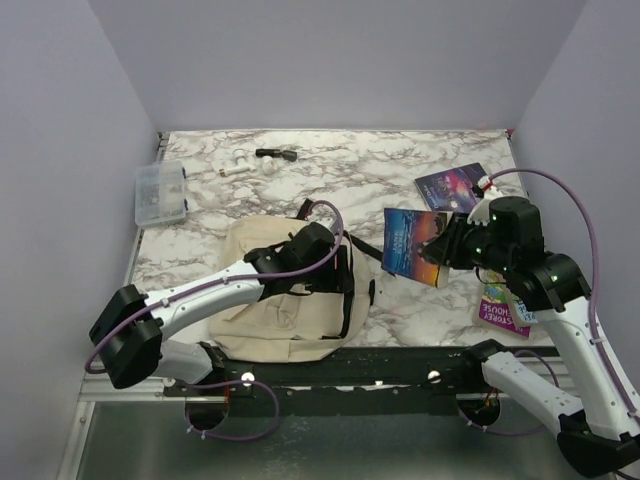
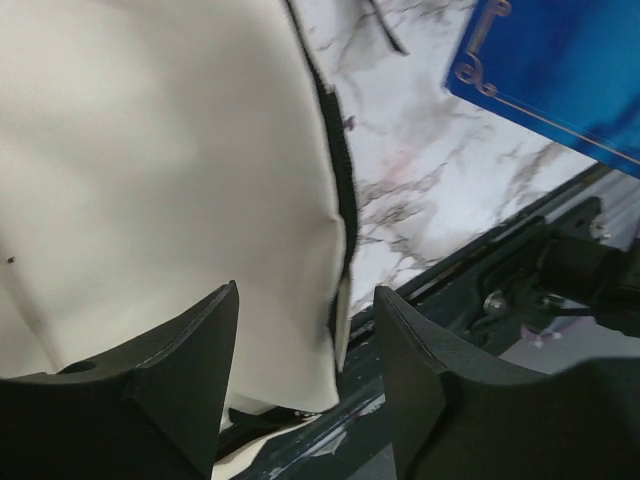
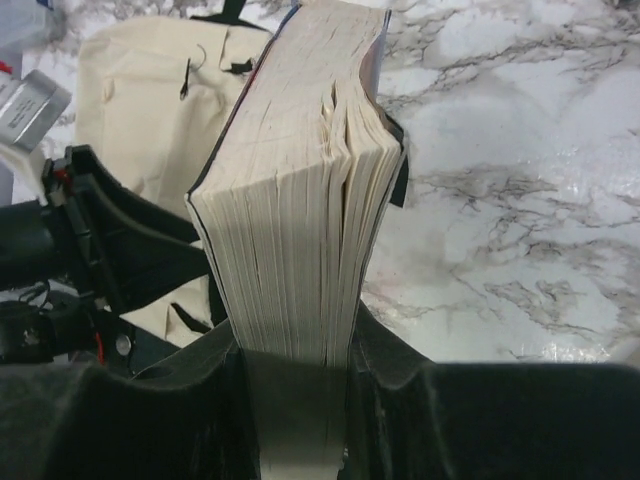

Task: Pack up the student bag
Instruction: Place the book in the student bag.

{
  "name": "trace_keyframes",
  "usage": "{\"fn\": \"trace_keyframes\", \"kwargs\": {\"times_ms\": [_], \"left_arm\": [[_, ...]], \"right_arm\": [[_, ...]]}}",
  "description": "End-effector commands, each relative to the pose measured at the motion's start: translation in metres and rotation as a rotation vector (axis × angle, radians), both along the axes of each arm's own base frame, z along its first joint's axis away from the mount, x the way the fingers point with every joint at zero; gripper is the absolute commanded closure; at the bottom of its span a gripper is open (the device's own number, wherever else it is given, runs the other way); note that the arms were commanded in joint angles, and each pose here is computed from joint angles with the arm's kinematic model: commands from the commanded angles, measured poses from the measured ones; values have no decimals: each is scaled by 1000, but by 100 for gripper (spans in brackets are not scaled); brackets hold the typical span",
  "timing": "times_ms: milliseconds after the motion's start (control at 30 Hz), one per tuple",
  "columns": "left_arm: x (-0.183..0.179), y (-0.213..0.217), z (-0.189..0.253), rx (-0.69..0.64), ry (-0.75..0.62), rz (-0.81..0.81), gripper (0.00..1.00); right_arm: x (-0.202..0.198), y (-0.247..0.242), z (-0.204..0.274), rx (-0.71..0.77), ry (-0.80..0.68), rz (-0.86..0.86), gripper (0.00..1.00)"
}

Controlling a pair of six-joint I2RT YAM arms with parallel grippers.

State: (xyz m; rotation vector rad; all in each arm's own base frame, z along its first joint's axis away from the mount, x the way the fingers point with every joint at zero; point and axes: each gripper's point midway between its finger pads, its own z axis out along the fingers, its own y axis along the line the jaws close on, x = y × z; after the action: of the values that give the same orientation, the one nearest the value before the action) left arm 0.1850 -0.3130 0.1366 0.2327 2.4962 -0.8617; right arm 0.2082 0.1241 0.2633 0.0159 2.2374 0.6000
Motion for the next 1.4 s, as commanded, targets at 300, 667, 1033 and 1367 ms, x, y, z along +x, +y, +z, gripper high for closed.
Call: {"fn": "trace_keyframes", "kwargs": {"times_ms": [300,667,1033,1367], "left_arm": [[14,23,-15,185,-45,110,92],[26,45,43,59,-289,214,100],[16,40,67,-59,-367,149,100],[22,41,88,-90,-440,151,100]], "right_arm": [[-36,35,45,148,5,243,99],[-57,85,34,594,276,291,99],[-4,94,-42,597,350,124,99],[27,103,1,557,273,168,99]]}}
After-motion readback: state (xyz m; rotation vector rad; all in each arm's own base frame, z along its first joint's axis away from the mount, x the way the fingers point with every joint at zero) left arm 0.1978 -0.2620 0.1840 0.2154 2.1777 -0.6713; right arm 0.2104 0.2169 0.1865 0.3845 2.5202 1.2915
